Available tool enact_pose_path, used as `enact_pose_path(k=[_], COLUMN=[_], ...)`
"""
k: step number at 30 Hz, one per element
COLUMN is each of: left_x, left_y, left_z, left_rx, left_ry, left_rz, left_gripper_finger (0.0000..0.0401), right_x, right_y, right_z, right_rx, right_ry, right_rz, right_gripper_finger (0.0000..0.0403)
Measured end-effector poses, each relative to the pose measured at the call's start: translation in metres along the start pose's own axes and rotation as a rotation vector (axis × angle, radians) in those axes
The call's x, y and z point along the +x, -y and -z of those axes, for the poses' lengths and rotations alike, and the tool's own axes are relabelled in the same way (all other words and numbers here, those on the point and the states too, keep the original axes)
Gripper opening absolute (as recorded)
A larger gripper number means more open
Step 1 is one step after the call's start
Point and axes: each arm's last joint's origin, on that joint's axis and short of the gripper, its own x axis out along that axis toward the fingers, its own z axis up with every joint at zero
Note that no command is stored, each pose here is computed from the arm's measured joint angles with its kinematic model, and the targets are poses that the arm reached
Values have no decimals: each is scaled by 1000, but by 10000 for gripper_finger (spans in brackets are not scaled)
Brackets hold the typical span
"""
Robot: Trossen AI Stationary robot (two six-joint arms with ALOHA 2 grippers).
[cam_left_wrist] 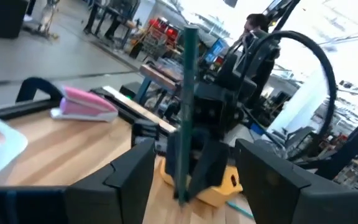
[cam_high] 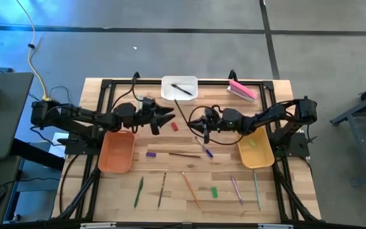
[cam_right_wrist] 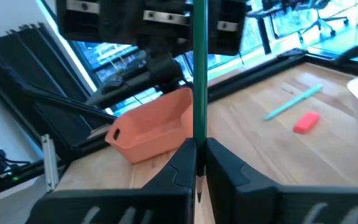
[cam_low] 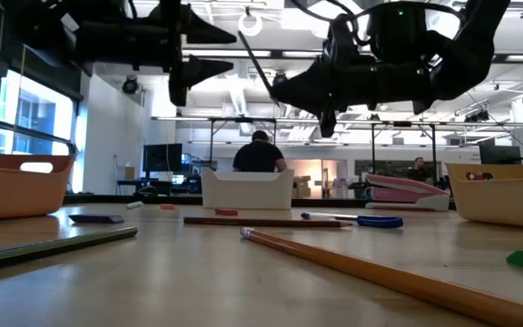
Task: Sort crayons/erasers/pens/pencils in bins
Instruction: Put the dark blue-green pencil into the orange bin
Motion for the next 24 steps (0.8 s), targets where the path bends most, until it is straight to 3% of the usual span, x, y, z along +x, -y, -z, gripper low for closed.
enact_pose_path(k=[11, 24], left_x=[25, 27], left_y=[8, 11], left_z=[-13, -19], left_rx=[106, 182], left_ry=[42, 71], left_rz=[-5, 4], left_gripper_finger=[178, 68], right_x=[0, 0], right_y=[-3, -3], right_z=[-2, -2], right_rx=[-33, -56], right_ry=[25, 28], right_rz=[-21, -22], right_gripper_finger=[7, 8])
